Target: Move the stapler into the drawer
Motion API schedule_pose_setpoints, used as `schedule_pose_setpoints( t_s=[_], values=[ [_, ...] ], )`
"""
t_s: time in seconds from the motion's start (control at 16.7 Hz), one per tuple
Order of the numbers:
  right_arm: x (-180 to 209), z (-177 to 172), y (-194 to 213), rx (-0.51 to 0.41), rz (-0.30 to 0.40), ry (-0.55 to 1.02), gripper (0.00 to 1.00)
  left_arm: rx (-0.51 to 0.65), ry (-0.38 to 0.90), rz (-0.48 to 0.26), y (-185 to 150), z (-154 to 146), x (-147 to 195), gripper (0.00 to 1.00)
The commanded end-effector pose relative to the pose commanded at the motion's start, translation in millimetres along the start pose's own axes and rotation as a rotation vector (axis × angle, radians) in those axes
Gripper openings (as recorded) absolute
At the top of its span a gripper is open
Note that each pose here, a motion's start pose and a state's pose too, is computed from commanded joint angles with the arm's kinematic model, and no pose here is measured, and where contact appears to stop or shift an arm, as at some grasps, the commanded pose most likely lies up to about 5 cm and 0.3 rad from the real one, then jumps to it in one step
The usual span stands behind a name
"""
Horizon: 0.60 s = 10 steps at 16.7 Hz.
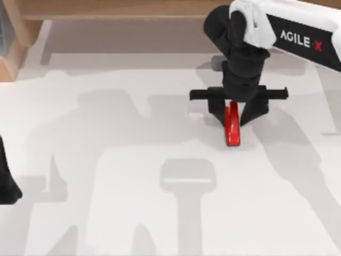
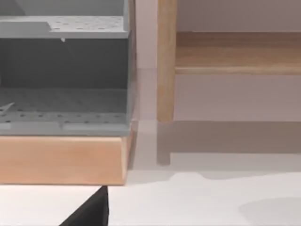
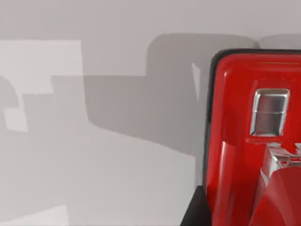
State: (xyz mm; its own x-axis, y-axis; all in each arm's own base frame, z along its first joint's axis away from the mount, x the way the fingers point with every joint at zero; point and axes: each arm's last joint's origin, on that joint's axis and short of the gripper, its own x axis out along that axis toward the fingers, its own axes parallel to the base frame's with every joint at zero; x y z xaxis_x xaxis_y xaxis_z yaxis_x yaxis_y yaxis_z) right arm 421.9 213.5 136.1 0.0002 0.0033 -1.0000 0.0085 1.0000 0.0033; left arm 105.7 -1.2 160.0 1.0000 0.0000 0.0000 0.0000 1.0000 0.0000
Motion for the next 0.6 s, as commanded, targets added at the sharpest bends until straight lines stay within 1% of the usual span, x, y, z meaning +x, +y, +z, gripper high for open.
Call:
schedule_pose_setpoints(
  t_s=[0.18,0.42,0.48,0.6],
  values=[
    [-13.0,-0.2,-0.4,0.001,0.0,-0.001,0.0,0.0,0.0,0.0,0.0,0.0,0.0,1.0],
    [-11.1,0.0,-0.3,0.002,-0.001,0.002,0.0,0.0,0.0,0.0,0.0,0.0,0.0,1.0],
    [-16.8,1.7,-2.4,0.0,0.008,-0.007,0.0,0.0,0.0,0.0,0.0,0.0,0.0,1.0],
    [-43.1,7.6,-12.8,-0.019,0.045,-0.047,0.0,0.0,0.0,0.0,0.0,0.0,0.0,1.0]
  ],
)
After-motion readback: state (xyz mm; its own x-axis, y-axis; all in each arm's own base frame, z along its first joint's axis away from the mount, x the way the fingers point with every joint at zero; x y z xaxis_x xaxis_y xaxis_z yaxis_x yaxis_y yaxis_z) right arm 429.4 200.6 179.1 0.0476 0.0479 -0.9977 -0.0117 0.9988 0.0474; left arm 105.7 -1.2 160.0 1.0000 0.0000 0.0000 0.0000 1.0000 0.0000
